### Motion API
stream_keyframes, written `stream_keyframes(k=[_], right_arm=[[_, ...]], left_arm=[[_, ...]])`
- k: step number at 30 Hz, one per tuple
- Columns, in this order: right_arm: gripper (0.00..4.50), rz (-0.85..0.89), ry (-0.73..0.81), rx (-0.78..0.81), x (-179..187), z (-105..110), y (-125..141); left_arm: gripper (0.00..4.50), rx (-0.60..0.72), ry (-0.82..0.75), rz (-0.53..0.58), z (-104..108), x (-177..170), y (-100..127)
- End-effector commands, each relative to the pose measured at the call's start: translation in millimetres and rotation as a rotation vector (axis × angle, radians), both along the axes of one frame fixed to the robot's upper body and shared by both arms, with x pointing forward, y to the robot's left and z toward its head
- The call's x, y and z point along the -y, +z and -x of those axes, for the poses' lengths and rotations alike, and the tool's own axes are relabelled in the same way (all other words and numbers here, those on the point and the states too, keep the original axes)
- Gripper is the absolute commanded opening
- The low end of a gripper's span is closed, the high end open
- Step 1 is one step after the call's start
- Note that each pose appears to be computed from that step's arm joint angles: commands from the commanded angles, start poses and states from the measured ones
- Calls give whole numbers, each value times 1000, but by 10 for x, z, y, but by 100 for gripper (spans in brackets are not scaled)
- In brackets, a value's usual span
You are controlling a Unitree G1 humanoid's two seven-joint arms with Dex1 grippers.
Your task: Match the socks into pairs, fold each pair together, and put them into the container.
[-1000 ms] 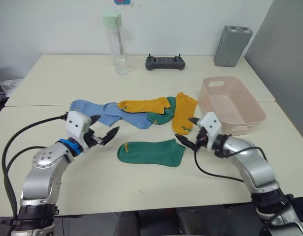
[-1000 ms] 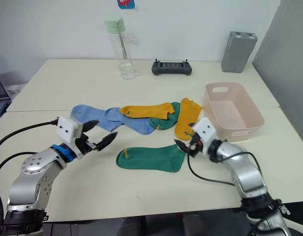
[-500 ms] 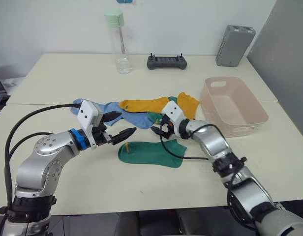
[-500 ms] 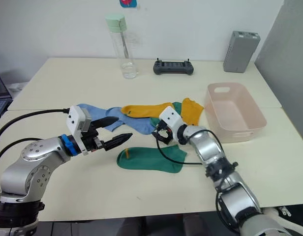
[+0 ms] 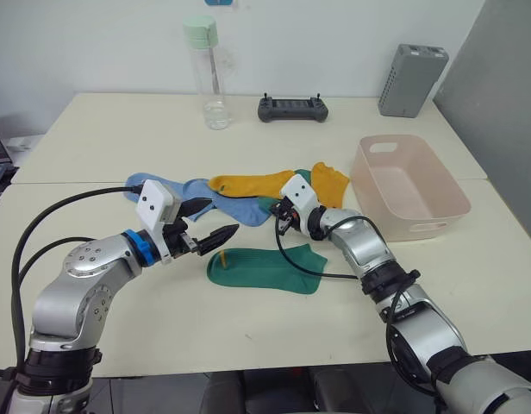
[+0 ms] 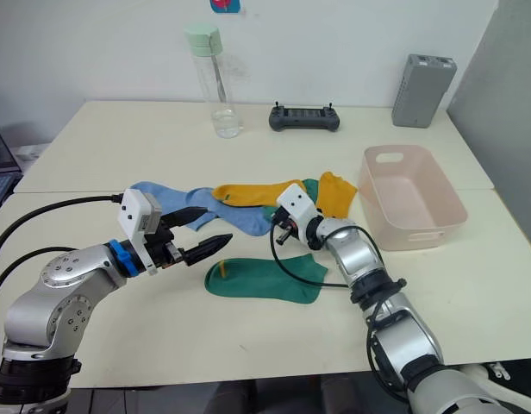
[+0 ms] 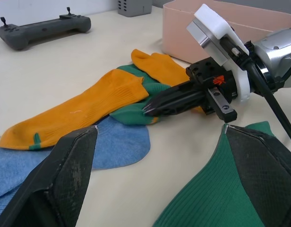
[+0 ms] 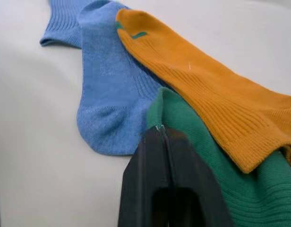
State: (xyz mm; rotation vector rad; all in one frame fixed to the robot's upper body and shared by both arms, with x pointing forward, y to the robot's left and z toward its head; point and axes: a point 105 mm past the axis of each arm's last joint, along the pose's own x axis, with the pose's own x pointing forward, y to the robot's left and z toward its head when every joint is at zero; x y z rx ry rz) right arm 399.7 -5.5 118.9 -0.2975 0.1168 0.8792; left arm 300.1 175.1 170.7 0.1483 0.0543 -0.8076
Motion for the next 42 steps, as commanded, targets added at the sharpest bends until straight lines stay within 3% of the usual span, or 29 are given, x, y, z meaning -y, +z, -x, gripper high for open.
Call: stream_keyframes(k=[1,10,21,27,42], right_arm=[[3,-125,17,109,-9,-35,430],[3,-374,169,157,-35,272,1072],[3,-501,263,215,64,512,1696],[3,-546,294,217,89,578,1819],[3,-468,518,65,63,1043,1612]], left_arm=[[450,56,-26,6,23,73,131],[450,55,-24,9,19,61,113],[450,56,-14,0,-6,5,110],[450,51,-15,-5,5,-11,103],[450,41,-4,-29,-6,-96,108]])
